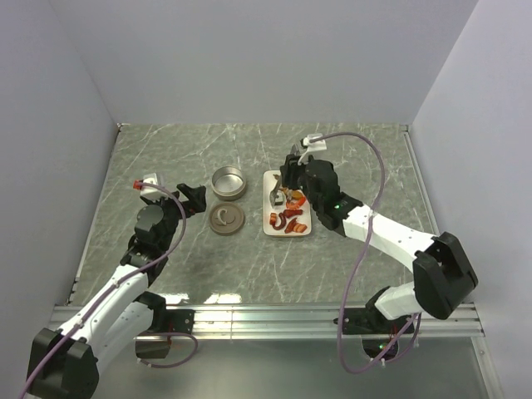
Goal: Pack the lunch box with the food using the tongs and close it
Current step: Pick up the food using the clamp
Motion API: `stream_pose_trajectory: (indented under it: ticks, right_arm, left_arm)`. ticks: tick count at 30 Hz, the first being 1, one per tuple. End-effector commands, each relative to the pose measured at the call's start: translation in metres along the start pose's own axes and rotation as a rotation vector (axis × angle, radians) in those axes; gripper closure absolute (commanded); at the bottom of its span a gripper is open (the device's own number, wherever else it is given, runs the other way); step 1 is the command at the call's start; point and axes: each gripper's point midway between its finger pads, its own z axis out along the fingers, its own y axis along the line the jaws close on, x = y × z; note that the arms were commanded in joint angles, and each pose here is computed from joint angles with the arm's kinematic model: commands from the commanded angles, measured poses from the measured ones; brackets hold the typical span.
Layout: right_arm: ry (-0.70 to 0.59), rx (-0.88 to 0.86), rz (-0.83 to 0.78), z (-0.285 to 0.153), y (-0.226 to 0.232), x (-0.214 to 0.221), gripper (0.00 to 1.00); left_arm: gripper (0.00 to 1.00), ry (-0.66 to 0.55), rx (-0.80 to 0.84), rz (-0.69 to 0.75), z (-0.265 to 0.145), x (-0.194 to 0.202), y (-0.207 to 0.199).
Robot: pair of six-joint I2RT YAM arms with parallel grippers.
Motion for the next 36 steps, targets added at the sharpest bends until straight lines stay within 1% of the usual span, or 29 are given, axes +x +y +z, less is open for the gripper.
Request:
stream_pose_trajectory:
  ticks: [1,8,12,15,16,17,19,23,28,36]
  right_arm:
    - [-0.117,-0.012,0.032,0.008,0.013,-0.042,0.48]
    - [-0.093,0.006,0.018,0.025,0.015,-0.032,0.48]
    - [-0.065,0.008,0.008,0.035,0.017,-0.021,0.50]
    - [-0.059,0.030,-0.003,0.038,0.017,-0.018,0.58]
    - [-0.059,0.042,-0.007,0.038,0.015,-0.018,0.63]
    - [-0.061,0.042,-0.011,0.036,0.018,-0.018,0.64]
    - [-0.076,0.064,-0.021,0.034,0.016,-0.026,0.66]
    - [-0.123,0.064,-0.038,0.022,0.026,-0.048,0.68]
    - [-0.197,0.000,-0.029,0.010,0.050,-0.080,0.68]
    - [-0.264,-0.105,-0.029,0.015,0.095,-0.105,0.69]
  left_arm:
    - [0.01,-0.015,0.001,-0.016,-0.003,-0.004,0.000]
    - [0.00,-0.021,0.003,-0.024,-0.007,-0.005,0.000]
    - [0.01,-0.023,0.000,-0.025,-0.009,-0.005,0.001]
    - [0.01,-0.020,-0.003,-0.026,-0.009,-0.004,0.002]
    - [0.01,-0.022,-0.004,-0.026,-0.010,-0.004,0.002]
    - [0.01,-0.023,-0.003,-0.030,-0.010,-0.005,0.002]
    - [0.01,-0.022,-0.007,-0.031,-0.010,-0.004,0.003]
    - [0.01,-0.025,-0.009,-0.032,-0.012,-0.005,0.003]
    - [0.01,-0.022,-0.016,-0.034,-0.012,-0.004,0.005]
    - [0.01,-0.020,-0.017,-0.034,-0.011,-0.003,0.005]
